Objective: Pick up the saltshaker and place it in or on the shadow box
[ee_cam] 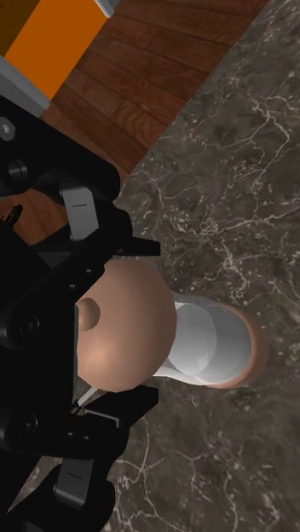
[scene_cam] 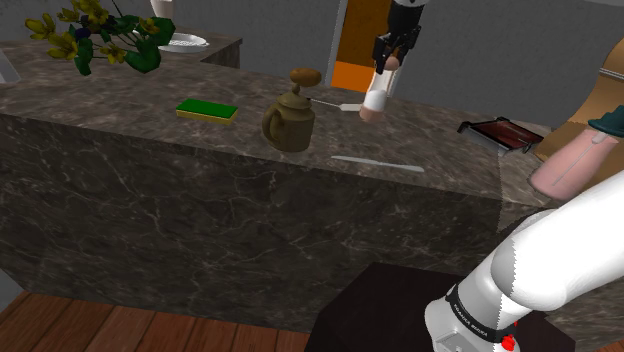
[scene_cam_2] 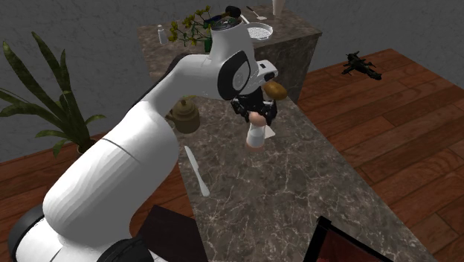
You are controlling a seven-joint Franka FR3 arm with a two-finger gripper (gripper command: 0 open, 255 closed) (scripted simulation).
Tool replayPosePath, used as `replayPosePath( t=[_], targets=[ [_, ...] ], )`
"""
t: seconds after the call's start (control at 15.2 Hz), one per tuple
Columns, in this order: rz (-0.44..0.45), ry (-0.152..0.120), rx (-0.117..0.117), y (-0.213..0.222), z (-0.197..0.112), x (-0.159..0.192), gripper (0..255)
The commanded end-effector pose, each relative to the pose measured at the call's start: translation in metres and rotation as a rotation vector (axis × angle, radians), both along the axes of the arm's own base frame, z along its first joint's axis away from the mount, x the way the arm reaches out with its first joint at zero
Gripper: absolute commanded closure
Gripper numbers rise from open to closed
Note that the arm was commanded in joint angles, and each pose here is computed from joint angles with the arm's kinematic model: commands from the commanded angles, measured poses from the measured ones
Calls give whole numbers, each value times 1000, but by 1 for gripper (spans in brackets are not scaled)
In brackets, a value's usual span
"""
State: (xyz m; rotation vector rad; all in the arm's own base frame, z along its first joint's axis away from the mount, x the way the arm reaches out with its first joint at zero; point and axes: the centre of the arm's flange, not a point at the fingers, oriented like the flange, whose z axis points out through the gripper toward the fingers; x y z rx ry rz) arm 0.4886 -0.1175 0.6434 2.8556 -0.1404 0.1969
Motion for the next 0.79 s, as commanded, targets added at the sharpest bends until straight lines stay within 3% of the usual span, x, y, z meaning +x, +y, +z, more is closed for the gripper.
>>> replayPosePath(
  t=[0.0, 0.73],
  targets=[
    [0, 0, 0, 0, 10, 0, 255],
    [0, 0, 0, 0, 68, 0, 255]
  ],
)
